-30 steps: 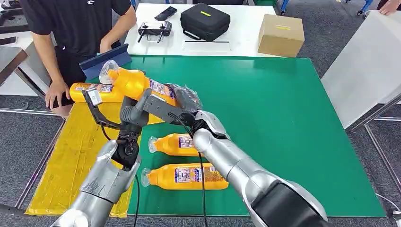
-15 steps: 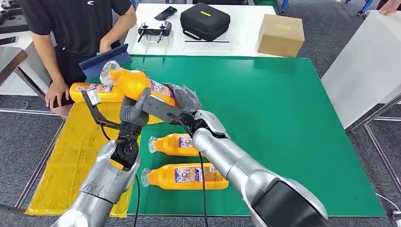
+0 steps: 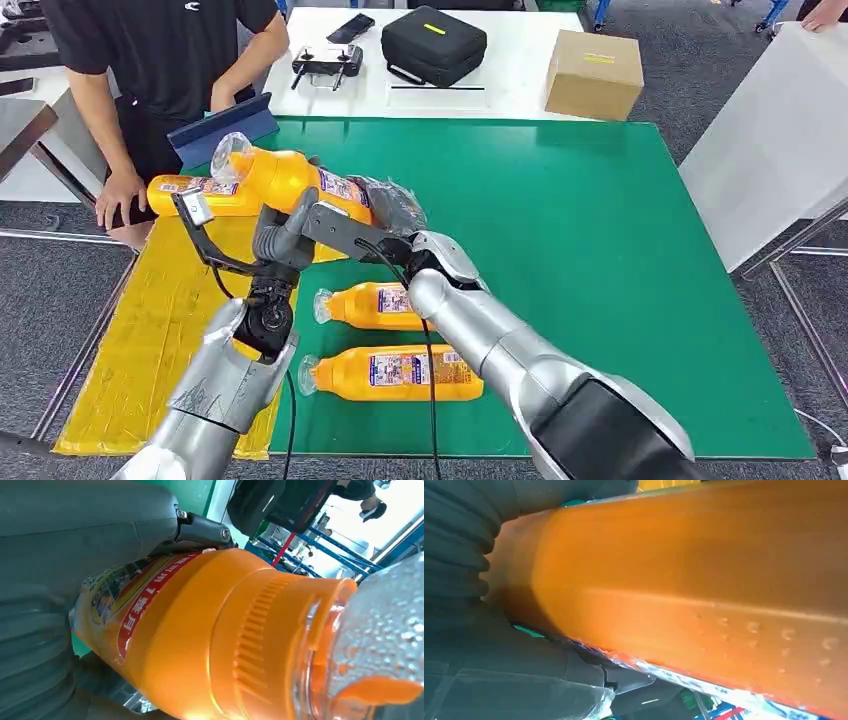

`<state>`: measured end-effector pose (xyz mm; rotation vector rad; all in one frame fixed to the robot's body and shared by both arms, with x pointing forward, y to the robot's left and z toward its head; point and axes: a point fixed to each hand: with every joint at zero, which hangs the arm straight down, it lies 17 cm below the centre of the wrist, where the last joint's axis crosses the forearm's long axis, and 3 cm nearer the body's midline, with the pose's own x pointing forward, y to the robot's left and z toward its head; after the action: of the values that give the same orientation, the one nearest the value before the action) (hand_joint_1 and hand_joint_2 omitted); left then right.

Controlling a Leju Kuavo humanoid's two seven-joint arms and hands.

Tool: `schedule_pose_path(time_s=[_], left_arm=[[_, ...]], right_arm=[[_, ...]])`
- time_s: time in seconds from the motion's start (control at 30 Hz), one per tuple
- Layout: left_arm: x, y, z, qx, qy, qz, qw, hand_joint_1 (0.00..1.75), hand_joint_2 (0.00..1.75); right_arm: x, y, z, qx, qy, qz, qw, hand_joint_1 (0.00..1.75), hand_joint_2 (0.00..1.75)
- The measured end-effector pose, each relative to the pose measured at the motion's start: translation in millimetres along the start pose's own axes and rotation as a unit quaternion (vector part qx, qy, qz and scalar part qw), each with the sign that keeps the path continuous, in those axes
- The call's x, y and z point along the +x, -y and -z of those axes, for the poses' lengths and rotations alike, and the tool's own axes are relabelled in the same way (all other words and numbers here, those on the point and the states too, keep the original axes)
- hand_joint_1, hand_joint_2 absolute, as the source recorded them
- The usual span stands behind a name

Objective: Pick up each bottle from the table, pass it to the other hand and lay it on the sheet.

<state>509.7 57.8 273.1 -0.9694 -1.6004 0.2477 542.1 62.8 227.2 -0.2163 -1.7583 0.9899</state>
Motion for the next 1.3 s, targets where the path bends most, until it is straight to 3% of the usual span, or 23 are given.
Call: schedule_pose_path(time_s=[1.03, 1.07, 1.27, 1.3], left_arm=[[4.4, -0.2, 0.0, 0.000, 0.011, -0.012, 1.000, 1.75, 1.75], [4.7, -0.5, 0.0, 0.001, 0.011, -0.012, 1.000, 1.75, 1.75], [6.1, -0.6, -0.2, -0.001, 0.013, -0.016, 1.000, 1.75, 1.75], [6.1, -0.5, -0.2, -0.001, 0.013, -0.016, 1.000, 1.75, 1.75]], right_arm=[[0.9, 0.1, 1.6, 0.006, -0.005, -0.003, 1.000, 1.75, 1.75], [1.1, 0.2, 1.8, 0.006, -0.005, -0.003, 1.000, 0.00, 1.75], [-0.6, -1.8, 1.6, 0.008, -0.014, -0.005, 1.000, 0.00, 1.75], [-0.8, -1.6, 1.6, 0.007, -0.015, -0.005, 1.000, 0.00, 0.00]])
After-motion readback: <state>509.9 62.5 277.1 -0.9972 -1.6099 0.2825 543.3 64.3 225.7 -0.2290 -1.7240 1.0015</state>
